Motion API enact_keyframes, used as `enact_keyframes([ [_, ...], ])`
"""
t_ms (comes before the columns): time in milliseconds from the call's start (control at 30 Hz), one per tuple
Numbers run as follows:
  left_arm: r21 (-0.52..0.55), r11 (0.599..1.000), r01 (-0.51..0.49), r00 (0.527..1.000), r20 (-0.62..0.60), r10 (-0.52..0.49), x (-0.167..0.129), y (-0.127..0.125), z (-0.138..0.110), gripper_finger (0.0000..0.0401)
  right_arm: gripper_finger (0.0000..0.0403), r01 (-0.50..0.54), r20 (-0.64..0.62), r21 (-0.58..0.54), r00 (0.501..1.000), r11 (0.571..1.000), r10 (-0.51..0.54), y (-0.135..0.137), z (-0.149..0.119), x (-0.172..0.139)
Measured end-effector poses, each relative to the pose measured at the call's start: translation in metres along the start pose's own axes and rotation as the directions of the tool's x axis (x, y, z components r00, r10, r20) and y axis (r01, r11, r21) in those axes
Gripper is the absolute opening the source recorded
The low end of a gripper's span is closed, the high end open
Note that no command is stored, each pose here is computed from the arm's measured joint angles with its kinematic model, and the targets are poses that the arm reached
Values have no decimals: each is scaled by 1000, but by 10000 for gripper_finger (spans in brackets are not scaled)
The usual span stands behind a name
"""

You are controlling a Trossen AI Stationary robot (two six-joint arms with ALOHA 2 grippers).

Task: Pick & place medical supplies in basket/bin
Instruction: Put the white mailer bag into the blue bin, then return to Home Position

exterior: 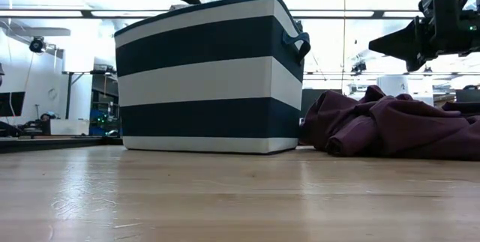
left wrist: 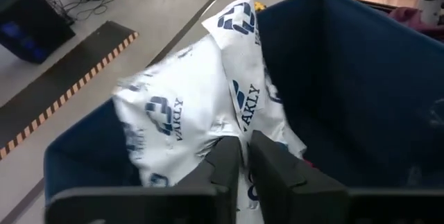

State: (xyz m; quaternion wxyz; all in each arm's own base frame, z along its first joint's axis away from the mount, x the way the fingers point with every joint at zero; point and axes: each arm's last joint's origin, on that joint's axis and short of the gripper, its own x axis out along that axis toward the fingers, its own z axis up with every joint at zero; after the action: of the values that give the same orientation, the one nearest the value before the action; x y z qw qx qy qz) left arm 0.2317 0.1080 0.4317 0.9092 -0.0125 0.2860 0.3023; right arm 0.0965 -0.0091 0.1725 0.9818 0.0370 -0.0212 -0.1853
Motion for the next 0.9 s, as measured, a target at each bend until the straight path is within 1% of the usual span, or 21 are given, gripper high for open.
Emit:
enact_keyframes([
  [67, 16, 1000, -1, 1000, -2, 1, 0, 1, 0, 39, 31, 0, 0, 3, 1000, 1000, 0, 0, 0, 0],
  [133, 33, 999, -1, 1000, -2, 2, 1, 1, 0, 69, 31, 0, 0, 6, 1000, 1000, 0, 0, 0, 0],
  [267, 70, 998, -6, 1000, -2, 6, 1, 1, 0, 146, 31, 0, 0, 7, 1000, 1000, 0, 0, 0, 0],
  [367, 69, 996, -56, 998, -4, 56, 1, 4, 0, 199, 31, 0, 0, 8, 1000, 1000, 0, 0, 0, 0],
  [433, 59, 995, -75, 997, -1, 75, 1, 5, 0, 223, 31, 0, 0, 8, 1000, 1000, 0, 0, 0, 0],
  [500, 44, 997, -63, 998, 33, 62, -1, 5, 3, 232, 31, 0, 0, 10, 1000, 1000, 0, 0, 0, 0],
  [533, 37, 999, -23, 997, 70, 21, -4, 4, 6, 232, 31, 0, 0, 10, 1000, 1000, 0, 0, 0, 0],
  [567, 34, 999, 42, 993, 111, -46, -7, 3, 9, 229, 31, 0, 0, 10, 1000, 1000, 0, 0, 0, 0],
  [600, 43, 990, 134, 977, 160, -139, -11, -1, 13, 223, 31, 0, 0, 10, 1000, 1000, 0, 0, 0, 0],
  [633, 63, 969, 238, 947, 208, -246, -15, -4, 17, 214, 31, 0, 0, 10, 1000, 1000, 0, 0, 0, 0],
  [667, 93, 936, 338, 903, 248, -351, -18, -8, 19, 203, 31, 0, 0, 10, 1000, 1000, 0, 0, 0, 0],
  [700, 124, 896, 427, 854, 270, -445, -21, -13, 20, 191, 31, 0, 0, 10, 1000, 1000, 0, 0, 0, 0],
  [733, 144, 856, 496, 812, 271, -516, -22, -19, 18, 176, 31, 0, 0, 10, 1000, 1000, 0, 0, 0, 0],
  [767, 158, 828, 537, 786, 263, -560, -23, -26, 15, 160, 31, 0, 0, 10, 1000, 1000, 0, 0, 0, 0],
  [867, 184, 786, 590, 755, 221, -618, -24, -46, -8, 104, 31, -1, 0, 10, 1000, 1000, 1, 0, 0, 0],
  [900, 190, 771, 608, 730, 246, -637, -25, -52, -15, 84, 31, -1, 0, 10, 1000, 1000, 1, 0, 0, 0],
])
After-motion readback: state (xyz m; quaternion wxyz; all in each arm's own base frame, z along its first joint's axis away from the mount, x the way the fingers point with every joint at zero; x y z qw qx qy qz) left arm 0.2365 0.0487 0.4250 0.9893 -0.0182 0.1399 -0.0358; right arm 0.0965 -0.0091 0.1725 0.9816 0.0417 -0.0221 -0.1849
